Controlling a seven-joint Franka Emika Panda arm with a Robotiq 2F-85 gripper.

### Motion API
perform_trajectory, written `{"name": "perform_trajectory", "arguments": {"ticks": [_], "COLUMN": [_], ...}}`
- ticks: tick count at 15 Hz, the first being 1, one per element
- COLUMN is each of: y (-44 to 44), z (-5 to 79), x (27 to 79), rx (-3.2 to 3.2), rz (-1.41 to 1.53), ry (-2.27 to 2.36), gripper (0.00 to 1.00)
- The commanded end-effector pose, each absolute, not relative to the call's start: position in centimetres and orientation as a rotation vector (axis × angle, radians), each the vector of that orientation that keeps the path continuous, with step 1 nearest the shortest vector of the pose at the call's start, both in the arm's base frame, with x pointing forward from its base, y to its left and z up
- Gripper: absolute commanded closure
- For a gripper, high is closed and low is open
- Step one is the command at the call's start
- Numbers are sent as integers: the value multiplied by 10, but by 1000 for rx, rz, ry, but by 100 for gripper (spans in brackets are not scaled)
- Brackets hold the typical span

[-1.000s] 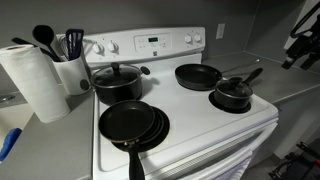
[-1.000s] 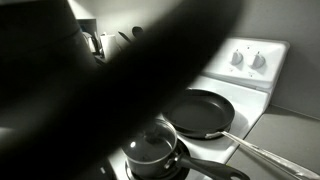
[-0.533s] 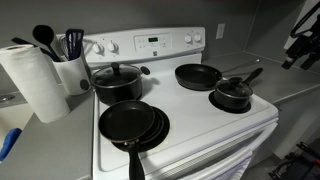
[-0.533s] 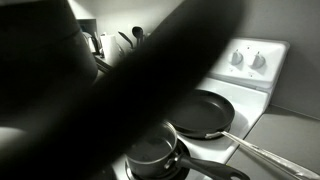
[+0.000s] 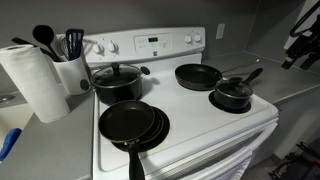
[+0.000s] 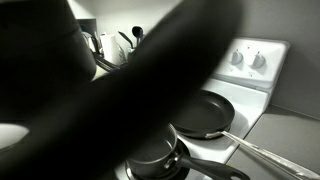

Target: Uncover the small pot on the stove

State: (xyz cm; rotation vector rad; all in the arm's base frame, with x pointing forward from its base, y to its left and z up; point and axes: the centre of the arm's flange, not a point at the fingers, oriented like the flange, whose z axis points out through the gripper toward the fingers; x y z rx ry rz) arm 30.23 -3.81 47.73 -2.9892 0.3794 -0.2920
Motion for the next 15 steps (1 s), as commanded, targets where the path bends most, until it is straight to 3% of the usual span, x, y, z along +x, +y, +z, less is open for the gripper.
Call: {"name": "perform_trajectory", "arguments": {"ticks": [1,15], "y": [-32,20], "z": [477,482], "x": [309,332], "rx": [-3006,-3071], "rz": [-301,-459], "ry": [343,179], "gripper": [0,0]}}
